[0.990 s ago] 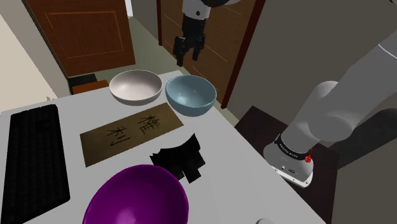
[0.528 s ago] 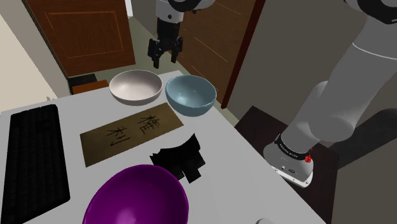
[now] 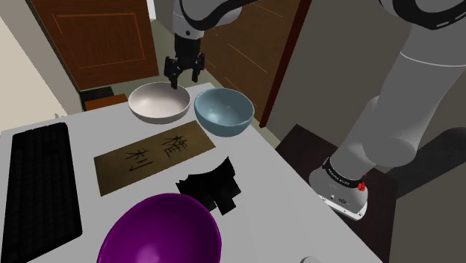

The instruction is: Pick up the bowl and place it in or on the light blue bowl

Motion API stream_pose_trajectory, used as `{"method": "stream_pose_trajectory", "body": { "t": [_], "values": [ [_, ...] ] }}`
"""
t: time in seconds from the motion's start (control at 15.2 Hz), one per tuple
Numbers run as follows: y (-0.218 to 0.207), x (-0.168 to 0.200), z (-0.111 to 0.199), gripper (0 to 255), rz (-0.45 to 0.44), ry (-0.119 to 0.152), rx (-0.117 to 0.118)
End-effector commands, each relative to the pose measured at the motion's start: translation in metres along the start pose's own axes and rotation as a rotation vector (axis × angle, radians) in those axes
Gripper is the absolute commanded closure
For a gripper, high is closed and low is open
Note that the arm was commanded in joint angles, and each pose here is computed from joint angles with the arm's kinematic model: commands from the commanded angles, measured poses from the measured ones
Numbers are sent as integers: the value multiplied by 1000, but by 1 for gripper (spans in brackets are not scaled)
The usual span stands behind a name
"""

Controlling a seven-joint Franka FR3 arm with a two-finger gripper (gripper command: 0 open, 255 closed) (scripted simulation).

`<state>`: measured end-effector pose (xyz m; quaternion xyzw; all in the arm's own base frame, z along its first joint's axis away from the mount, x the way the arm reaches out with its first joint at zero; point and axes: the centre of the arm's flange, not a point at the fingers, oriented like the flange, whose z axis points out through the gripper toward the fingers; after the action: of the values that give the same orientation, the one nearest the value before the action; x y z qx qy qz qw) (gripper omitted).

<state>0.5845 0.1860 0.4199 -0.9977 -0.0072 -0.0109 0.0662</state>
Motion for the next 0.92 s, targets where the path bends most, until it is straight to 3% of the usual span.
{"method": "stream_pose_trajectory", "body": {
  "t": [0.0, 0.53, 0.59, 0.86],
  "values": [
    [0, -1, 13, 0, 0, 0, 0],
    [0, -1, 13, 0, 0, 0, 0],
    [0, -1, 13, 255, 0, 0, 0],
    [0, -1, 13, 255, 0, 0, 0]
  ]
}}
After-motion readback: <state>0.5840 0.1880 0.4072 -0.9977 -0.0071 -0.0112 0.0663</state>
